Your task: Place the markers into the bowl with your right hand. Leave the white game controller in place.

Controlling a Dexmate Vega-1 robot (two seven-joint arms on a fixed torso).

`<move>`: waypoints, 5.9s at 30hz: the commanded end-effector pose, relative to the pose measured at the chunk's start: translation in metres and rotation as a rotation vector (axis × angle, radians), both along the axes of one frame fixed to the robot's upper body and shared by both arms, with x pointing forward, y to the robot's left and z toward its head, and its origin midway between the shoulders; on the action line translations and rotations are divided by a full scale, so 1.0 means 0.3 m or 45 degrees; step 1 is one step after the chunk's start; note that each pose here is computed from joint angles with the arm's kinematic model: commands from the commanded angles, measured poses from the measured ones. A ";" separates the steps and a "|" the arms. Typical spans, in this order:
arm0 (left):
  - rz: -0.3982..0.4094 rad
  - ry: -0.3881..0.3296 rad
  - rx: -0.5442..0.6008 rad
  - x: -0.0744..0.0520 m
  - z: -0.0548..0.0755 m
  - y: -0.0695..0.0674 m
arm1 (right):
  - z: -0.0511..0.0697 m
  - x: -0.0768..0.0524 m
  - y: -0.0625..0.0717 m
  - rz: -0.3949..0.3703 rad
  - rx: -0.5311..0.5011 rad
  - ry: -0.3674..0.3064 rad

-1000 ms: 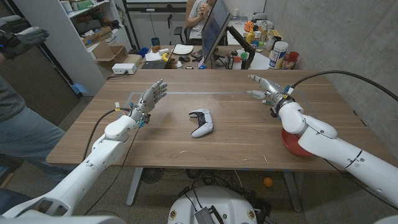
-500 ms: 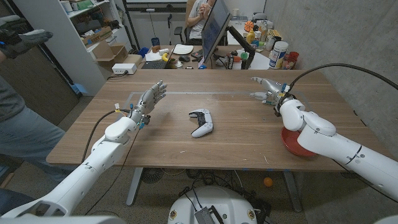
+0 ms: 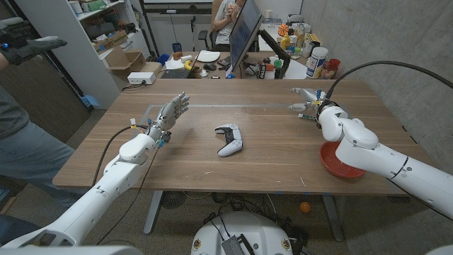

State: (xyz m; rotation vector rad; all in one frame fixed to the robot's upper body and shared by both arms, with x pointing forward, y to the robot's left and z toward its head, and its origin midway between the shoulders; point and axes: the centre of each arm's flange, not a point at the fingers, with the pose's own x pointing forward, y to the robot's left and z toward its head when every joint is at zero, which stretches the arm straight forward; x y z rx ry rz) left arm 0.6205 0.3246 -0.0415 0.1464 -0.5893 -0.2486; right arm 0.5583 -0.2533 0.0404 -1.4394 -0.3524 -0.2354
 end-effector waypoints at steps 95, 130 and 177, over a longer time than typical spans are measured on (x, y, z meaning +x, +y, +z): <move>0.069 0.036 0.009 0.003 0.013 0.021 | -0.085 0.317 -0.204 -0.410 -0.044 0.346; 0.079 0.045 -0.016 0.009 -0.001 0.020 | -0.125 0.345 -0.188 -0.480 -0.047 0.331; 0.060 0.045 0.006 0.012 0.007 0.004 | -0.111 0.295 -0.149 -0.503 -0.048 0.154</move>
